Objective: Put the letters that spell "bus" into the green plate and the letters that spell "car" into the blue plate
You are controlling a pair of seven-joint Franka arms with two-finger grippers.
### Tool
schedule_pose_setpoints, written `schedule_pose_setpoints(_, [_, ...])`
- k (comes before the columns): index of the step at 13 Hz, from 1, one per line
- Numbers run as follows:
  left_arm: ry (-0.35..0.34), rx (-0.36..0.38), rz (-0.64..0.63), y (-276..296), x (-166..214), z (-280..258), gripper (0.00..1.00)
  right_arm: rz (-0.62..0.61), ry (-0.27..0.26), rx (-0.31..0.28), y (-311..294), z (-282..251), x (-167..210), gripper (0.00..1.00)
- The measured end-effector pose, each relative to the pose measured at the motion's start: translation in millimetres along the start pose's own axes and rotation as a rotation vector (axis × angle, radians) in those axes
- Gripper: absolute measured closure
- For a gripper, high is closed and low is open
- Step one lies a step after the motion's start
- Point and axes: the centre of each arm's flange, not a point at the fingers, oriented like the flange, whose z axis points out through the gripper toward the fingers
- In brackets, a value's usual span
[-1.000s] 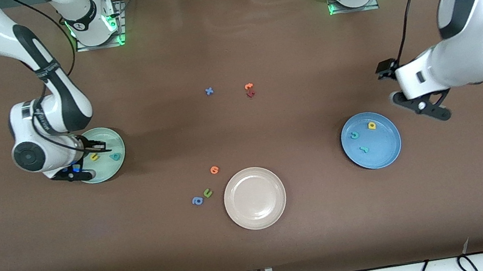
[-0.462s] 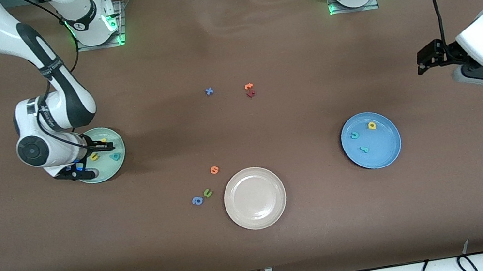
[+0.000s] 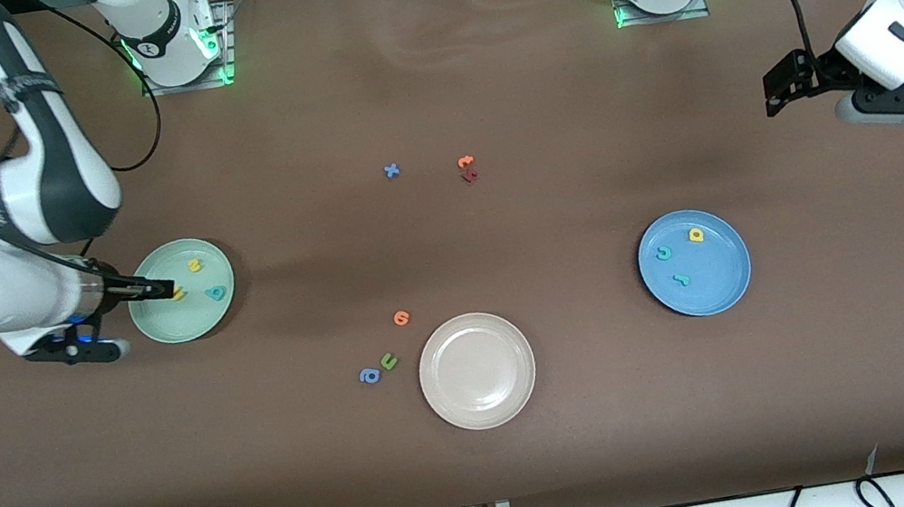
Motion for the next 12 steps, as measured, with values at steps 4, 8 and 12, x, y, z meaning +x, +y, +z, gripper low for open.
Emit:
schedule_pose_setpoints(4, [-0.002,-0.003,-0.016,-8.1,-24.8,-2.6,0.00,0.011,0.016,0.093,1.0,-89.6,-8.8,0.00])
schedule_pose_setpoints(8, [0.000,0.001,-0.007,-2.0,-27.4,-3.0,0.00,-0.040,0.078,0.080,21.1,-160.1,-25.5,0.00])
schedule_pose_setpoints(12, [-0.002,0.001,-0.010,-4.0,-27.5,-2.4,0.00,-0.062,0.158,0.047,41.7,-211.2,-68.1,0.00])
